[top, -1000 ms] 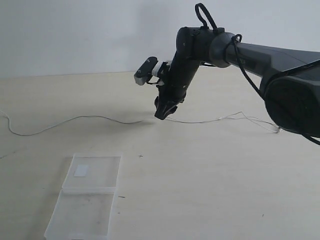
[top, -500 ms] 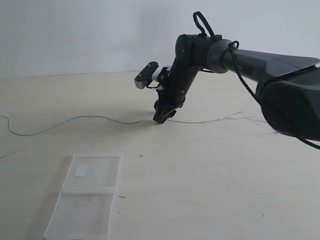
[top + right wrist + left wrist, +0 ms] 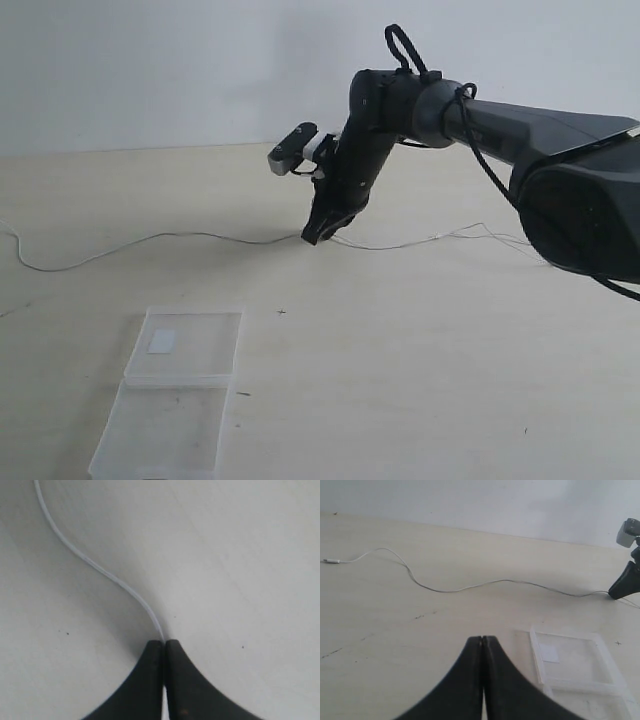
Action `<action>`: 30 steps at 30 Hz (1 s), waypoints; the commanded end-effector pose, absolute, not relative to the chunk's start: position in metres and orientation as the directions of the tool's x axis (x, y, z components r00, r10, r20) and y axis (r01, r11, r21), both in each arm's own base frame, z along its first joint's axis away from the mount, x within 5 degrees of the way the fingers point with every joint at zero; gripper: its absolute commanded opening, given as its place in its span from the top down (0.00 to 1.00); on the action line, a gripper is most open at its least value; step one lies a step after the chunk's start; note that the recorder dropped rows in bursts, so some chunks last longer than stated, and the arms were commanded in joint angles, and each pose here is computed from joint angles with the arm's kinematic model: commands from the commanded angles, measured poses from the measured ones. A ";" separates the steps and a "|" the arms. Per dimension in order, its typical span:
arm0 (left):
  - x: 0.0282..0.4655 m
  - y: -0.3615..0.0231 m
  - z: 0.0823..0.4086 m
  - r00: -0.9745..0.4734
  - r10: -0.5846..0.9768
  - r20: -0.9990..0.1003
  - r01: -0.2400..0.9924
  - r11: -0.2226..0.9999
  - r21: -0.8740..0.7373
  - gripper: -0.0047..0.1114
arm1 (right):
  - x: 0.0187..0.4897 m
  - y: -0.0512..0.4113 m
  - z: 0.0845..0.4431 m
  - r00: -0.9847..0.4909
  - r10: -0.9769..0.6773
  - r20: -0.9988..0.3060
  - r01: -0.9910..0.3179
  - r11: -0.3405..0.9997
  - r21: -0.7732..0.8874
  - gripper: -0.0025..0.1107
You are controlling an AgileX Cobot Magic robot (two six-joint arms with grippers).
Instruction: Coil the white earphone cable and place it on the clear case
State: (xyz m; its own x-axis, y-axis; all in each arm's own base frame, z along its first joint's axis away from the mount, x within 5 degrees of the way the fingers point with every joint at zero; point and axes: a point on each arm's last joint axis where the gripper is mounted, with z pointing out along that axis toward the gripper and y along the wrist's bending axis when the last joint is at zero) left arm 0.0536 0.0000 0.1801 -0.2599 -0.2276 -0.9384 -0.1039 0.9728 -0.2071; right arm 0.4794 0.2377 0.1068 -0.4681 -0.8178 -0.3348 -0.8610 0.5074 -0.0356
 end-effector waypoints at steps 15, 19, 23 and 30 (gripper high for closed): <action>0.053 0.000 0.181 -0.247 -0.229 -0.942 -0.106 0.972 -0.208 0.96 | 0.438 0.227 0.309 -0.476 -0.695 -0.539 -0.806 0.590 -0.050 0.98; 0.053 0.000 0.181 -0.247 -0.229 -0.942 -0.106 0.972 -0.208 0.96 | 0.417 0.229 0.352 -0.503 -0.606 -0.617 -0.768 0.640 -0.003 0.98; 0.053 0.000 0.181 -0.247 -0.229 -0.942 -0.106 0.972 -0.208 0.96 | 0.385 0.236 0.398 -0.461 -0.526 -0.715 -0.800 0.594 0.079 0.98; 0.053 0.000 0.181 -0.247 -0.229 -0.942 -0.106 0.972 -0.208 0.96 | 0.333 0.222 0.468 -0.397 -0.435 -0.808 -0.793 0.605 0.063 0.98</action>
State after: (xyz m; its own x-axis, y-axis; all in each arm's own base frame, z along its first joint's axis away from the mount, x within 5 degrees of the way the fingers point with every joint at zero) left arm 0.0536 0.0001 0.1801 -0.2601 -0.2254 -0.9389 -0.1042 0.9733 -0.2047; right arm 0.3534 0.2291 0.4412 -0.4441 -0.4631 -0.7670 -0.7852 0.6136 0.0842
